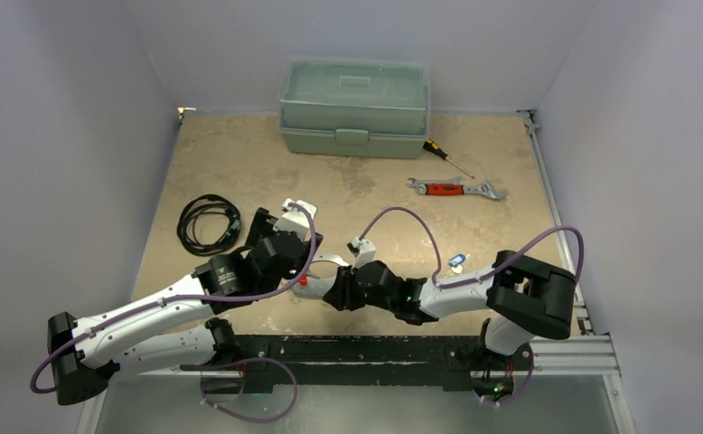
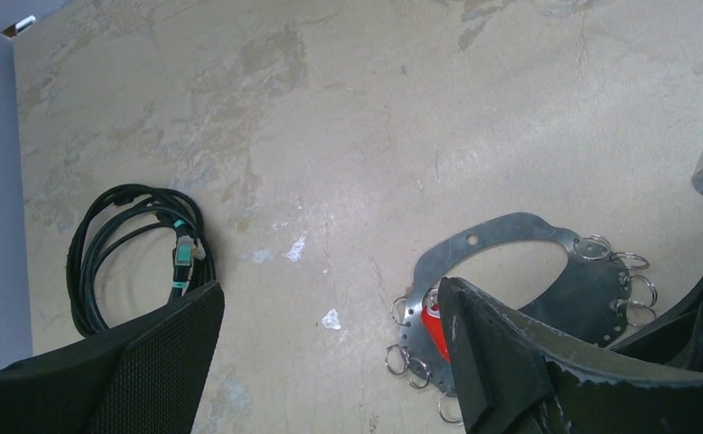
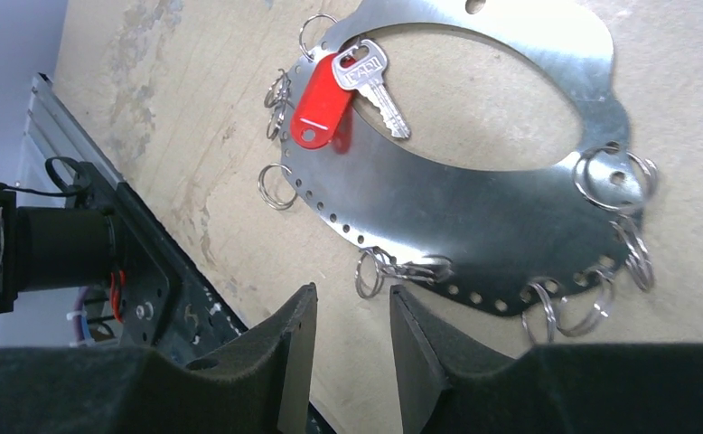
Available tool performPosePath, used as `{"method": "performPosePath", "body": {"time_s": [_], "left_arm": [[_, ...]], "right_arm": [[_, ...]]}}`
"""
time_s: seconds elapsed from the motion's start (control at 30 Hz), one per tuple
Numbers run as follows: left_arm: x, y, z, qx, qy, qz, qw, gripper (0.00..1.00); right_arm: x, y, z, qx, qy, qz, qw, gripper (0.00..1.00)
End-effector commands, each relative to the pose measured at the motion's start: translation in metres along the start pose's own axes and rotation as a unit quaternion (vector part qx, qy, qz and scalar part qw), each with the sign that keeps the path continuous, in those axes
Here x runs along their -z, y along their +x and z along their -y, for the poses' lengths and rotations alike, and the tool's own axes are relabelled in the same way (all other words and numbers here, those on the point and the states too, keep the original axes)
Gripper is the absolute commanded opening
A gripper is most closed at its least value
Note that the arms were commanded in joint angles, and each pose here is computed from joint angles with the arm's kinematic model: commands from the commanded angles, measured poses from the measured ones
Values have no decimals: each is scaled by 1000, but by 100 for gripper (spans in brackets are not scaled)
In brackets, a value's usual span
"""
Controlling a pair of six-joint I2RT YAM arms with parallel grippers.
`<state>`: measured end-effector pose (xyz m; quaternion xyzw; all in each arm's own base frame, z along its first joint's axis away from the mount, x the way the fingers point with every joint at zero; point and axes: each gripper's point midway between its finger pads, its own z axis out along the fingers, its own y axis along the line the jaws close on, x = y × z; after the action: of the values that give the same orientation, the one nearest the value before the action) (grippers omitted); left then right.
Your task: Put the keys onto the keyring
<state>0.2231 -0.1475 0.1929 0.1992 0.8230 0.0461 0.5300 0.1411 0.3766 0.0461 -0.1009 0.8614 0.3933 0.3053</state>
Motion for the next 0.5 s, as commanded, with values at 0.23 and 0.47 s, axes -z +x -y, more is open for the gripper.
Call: {"method": "performPosePath", "body": {"time_s": [0.23,0.47], "left_arm": [[8,15,57,140,122,-44,982,77],[9,60,103,176,189,-76,963,63]], "right_arm": [[69,-90,15,81,77,107,988,48],[92,-126,41,111,108,129,979,48]]}}
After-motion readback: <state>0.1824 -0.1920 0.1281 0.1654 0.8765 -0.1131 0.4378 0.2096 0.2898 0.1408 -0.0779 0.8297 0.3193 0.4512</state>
